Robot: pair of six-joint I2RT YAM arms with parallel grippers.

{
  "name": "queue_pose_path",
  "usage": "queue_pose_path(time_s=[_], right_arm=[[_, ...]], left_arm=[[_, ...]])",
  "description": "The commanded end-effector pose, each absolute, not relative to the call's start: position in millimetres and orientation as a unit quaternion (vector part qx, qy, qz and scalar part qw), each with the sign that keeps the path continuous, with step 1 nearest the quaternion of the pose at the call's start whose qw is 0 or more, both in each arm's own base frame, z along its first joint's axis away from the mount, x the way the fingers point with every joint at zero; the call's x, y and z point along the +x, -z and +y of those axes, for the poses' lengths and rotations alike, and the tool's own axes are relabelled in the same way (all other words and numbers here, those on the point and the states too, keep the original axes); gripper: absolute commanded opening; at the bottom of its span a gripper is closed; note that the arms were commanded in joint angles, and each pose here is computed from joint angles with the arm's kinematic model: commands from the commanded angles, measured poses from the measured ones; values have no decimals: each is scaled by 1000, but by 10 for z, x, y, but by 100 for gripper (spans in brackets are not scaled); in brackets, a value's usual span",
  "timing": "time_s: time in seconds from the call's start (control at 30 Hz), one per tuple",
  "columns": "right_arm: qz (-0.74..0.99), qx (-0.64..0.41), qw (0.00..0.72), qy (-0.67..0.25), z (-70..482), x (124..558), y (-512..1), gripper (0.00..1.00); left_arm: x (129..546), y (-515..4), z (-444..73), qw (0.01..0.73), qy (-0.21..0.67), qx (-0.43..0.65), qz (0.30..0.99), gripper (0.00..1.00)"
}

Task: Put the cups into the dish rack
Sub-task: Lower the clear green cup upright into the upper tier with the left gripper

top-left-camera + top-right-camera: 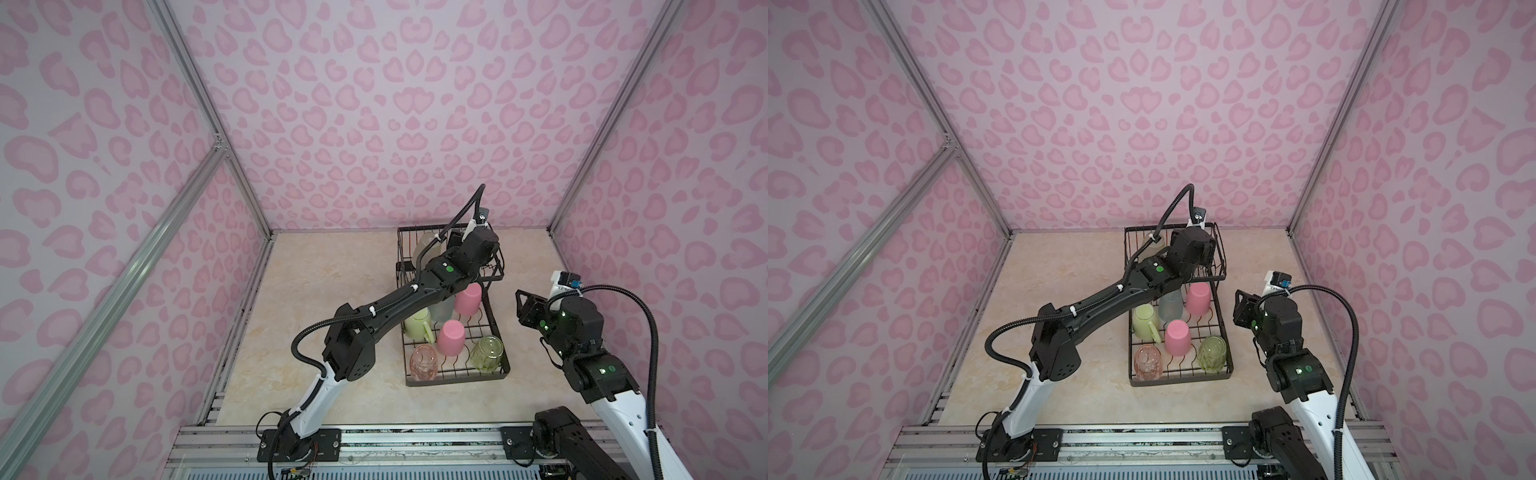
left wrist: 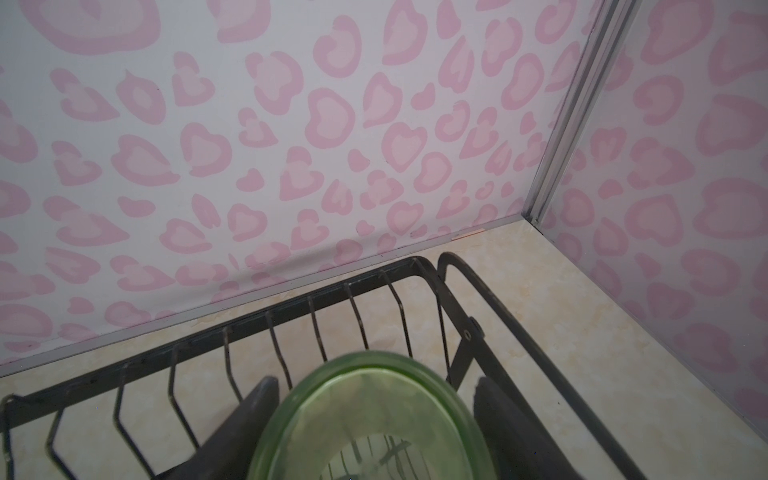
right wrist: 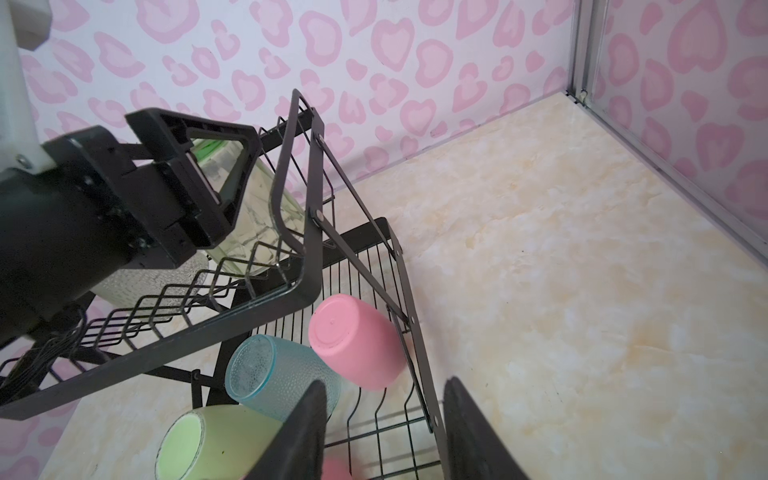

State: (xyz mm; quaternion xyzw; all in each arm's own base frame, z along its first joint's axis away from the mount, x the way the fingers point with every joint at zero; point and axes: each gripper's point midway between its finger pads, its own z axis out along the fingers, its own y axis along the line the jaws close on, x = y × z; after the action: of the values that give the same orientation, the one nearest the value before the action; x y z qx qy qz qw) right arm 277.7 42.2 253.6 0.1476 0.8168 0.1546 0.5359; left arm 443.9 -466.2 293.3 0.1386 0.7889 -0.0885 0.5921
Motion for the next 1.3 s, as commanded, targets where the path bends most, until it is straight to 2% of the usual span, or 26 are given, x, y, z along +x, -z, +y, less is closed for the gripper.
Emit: queue_pose_path(time_s=[0.0,0.5,1.27], right_arm=[[813,147,540,-159,436,2804,-2542,46],[812,147,542,-160,440,2827,-2549,46],[807,145,548,-166,455,2836,-2620,50]], left_arm=[[4417,-2943,-4631,589,86,138,791,70],[4386,-3160,-4609,604,93,139,779,86],[4306,-3721,-4475,642,104,130,748,95]])
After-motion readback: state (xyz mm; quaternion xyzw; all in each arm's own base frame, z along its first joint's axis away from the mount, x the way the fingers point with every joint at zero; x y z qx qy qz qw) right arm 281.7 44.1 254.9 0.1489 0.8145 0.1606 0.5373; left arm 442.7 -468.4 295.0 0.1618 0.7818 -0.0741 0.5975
